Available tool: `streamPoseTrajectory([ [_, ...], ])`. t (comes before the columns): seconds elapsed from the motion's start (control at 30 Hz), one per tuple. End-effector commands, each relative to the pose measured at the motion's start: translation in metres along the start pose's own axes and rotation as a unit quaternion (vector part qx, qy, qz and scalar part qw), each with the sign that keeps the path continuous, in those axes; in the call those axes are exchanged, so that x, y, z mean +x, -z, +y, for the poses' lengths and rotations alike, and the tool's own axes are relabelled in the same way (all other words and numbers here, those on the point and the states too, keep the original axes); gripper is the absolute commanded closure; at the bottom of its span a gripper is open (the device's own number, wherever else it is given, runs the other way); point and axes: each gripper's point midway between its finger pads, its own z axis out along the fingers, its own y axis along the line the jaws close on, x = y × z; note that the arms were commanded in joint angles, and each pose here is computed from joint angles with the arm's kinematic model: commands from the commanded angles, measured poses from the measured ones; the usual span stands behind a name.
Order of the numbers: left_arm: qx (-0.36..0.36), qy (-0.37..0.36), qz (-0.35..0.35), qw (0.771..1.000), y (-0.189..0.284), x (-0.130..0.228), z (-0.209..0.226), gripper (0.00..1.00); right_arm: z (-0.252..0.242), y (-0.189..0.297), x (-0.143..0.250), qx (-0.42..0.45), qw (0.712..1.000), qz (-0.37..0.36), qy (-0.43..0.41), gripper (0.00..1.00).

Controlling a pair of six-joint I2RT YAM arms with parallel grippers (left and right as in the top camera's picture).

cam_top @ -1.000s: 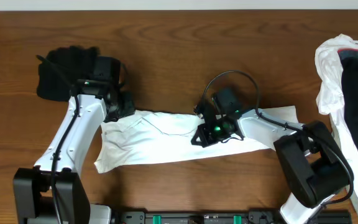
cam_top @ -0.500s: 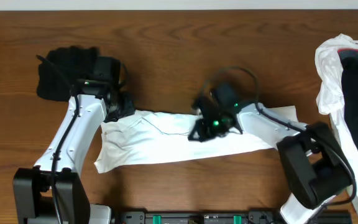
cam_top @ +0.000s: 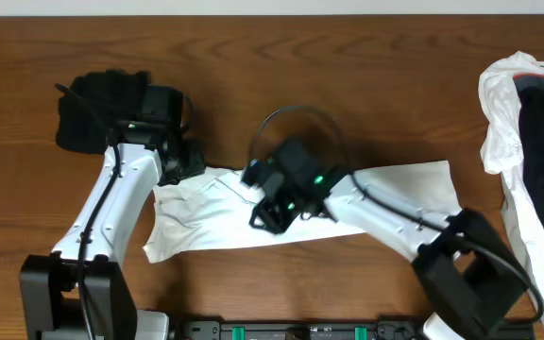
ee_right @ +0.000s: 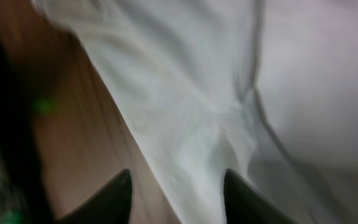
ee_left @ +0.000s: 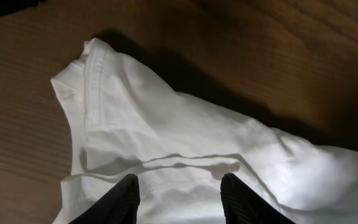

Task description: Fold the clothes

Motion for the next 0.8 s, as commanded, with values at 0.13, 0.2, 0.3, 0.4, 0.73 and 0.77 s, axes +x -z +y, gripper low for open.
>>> streamPoseTrajectory([
  [0.13, -0.007, 0.005, 0.009, 1.000, -0.005, 0.004, 0.004, 0.55, -0.006, -0.007, -0.010, 0.121, 0.974, 0.008, 0.191, 0.51],
  [0.2, -0.007, 0.005, 0.009, 1.000, -0.005, 0.004, 0.004, 0.55, -0.013, -0.005, -0.019, 0.155, 0.966, -0.002, 0.205, 0.51],
  [0.3, -0.007, 0.005, 0.009, 1.000, -0.005, 0.004, 0.004, 0.55, -0.021, -0.001, -0.031, 0.180, 0.961, -0.023, 0.207, 0.51],
  [0.4, -0.007, 0.005, 0.009, 1.000, -0.005, 0.004, 0.004, 0.55, -0.024, 0.000, -0.036, 0.183, 0.961, -0.034, 0.205, 0.53],
  [0.73, -0.007, 0.005, 0.009, 1.000, -0.005, 0.004, 0.004, 0.55, -0.020, -0.033, -0.023, 0.131, 0.971, -0.017, 0.201, 0.62],
  [0.77, -0.007, 0.005, 0.009, 1.000, -0.005, 0.004, 0.004, 0.55, -0.021, -0.034, -0.023, 0.131, 0.971, -0.018, 0.198, 0.63],
])
